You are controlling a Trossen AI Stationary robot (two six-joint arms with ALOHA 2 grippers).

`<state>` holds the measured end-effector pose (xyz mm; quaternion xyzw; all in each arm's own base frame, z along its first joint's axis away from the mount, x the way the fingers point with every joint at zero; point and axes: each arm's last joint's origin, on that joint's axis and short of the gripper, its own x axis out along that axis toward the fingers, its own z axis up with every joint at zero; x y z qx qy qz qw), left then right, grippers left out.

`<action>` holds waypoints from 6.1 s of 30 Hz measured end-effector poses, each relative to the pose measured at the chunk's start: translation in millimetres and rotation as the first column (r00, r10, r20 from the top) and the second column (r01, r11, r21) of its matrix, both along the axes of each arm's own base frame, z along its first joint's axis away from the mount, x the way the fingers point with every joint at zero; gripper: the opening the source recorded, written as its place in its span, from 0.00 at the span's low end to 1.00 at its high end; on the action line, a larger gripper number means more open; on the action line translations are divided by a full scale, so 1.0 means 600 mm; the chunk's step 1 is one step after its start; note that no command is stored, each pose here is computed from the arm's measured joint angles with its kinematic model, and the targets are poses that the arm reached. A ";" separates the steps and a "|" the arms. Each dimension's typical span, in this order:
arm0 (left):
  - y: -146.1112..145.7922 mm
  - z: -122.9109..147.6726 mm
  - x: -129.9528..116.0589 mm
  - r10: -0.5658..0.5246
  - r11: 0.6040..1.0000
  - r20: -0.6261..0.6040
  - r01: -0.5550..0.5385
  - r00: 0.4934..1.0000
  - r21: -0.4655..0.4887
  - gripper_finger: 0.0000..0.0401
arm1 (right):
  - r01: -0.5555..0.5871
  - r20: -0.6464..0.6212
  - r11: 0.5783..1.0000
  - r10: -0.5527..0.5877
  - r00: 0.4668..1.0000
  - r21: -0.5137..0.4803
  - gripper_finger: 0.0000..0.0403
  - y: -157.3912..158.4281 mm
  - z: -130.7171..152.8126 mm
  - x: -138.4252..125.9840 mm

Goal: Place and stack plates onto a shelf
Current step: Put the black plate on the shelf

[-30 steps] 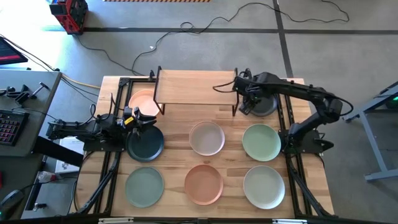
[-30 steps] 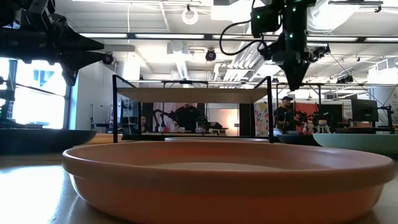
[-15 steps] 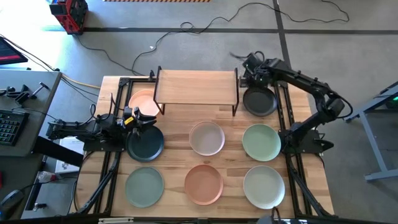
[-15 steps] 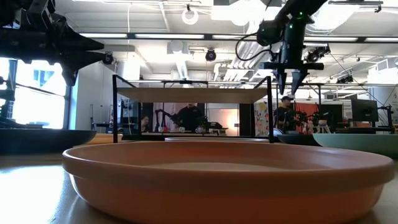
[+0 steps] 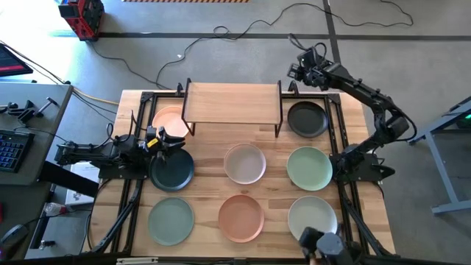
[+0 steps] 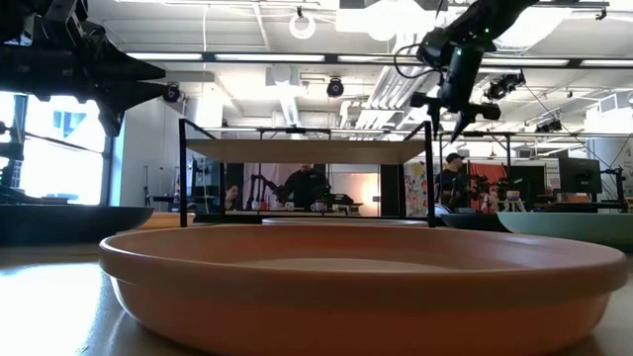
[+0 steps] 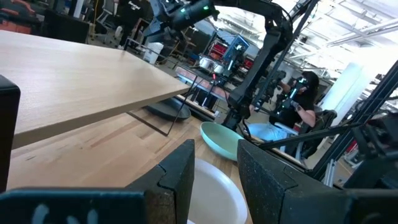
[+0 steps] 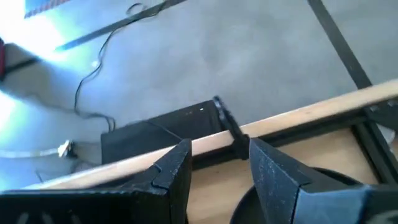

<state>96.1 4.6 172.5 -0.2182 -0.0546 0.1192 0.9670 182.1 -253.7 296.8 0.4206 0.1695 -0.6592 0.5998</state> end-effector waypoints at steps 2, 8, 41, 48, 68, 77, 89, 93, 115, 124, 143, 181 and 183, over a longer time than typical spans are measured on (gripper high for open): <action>0.000 0.000 0.000 0.000 1.000 0.000 0.000 1.000 0.000 0.27 | 0.046 0.001 0.999 -0.046 0.999 0.027 0.35 -0.008 -0.009 -0.007; 0.000 0.000 0.000 -0.001 1.000 0.002 0.001 1.000 -0.008 0.27 | 0.125 -0.007 0.975 -0.126 0.992 0.182 0.35 -0.027 -0.061 -0.003; 0.000 0.000 0.000 -0.001 1.000 0.002 0.001 1.000 -0.008 0.27 | 0.408 -0.017 0.760 -0.464 0.886 0.506 0.35 -0.031 -0.163 0.023; 0.000 0.000 0.000 0.000 1.000 0.003 0.000 1.000 -0.008 0.27 | 0.430 -0.026 0.748 -0.485 0.874 0.506 0.35 -0.040 -0.185 0.029; 0.000 0.000 0.000 0.000 1.000 0.002 0.000 1.000 -0.008 0.27 | 0.421 -0.037 0.721 -0.483 0.875 0.551 0.35 -0.054 -0.227 0.039; 0.000 0.000 0.000 0.000 1.000 0.003 0.000 1.000 -0.008 0.27 | 0.426 -0.039 0.725 -0.484 0.874 0.540 0.35 -0.055 -0.227 0.037; 0.000 0.000 0.000 0.000 1.000 0.002 0.000 1.000 -0.007 0.27 | 0.421 -0.032 0.724 -0.484 0.874 0.547 0.35 -0.056 -0.231 0.040; 0.000 0.000 0.000 0.000 1.000 0.002 0.000 1.000 -0.007 0.27 | 0.415 -0.032 0.725 -0.478 0.878 0.549 0.35 -0.056 -0.231 0.040; 0.000 0.000 0.000 0.000 1.000 0.002 0.000 1.000 -0.007 0.27 | 0.380 0.014 0.774 -0.448 0.894 0.506 0.01 -0.057 -0.225 0.054; 0.000 0.000 0.000 0.000 1.000 0.002 0.000 1.000 -0.007 0.27 | 0.356 0.052 0.803 -0.431 0.901 0.478 0.00 -0.048 -0.201 0.060; 0.000 0.000 0.000 0.000 1.000 0.001 0.000 1.000 -0.007 0.27 | 0.283 0.102 0.891 -0.337 0.936 0.354 0.00 -0.024 -0.112 0.037; 0.000 0.000 0.000 0.001 1.000 -0.002 -0.001 1.000 0.010 0.27 | -0.001 0.077 0.982 -0.014 0.997 0.190 0.00 0.067 -0.021 0.055; 0.000 0.000 0.000 0.001 1.000 -0.002 -0.001 1.000 0.010 0.27 | -0.003 0.076 0.984 -0.010 0.997 0.175 0.00 0.072 -0.014 0.055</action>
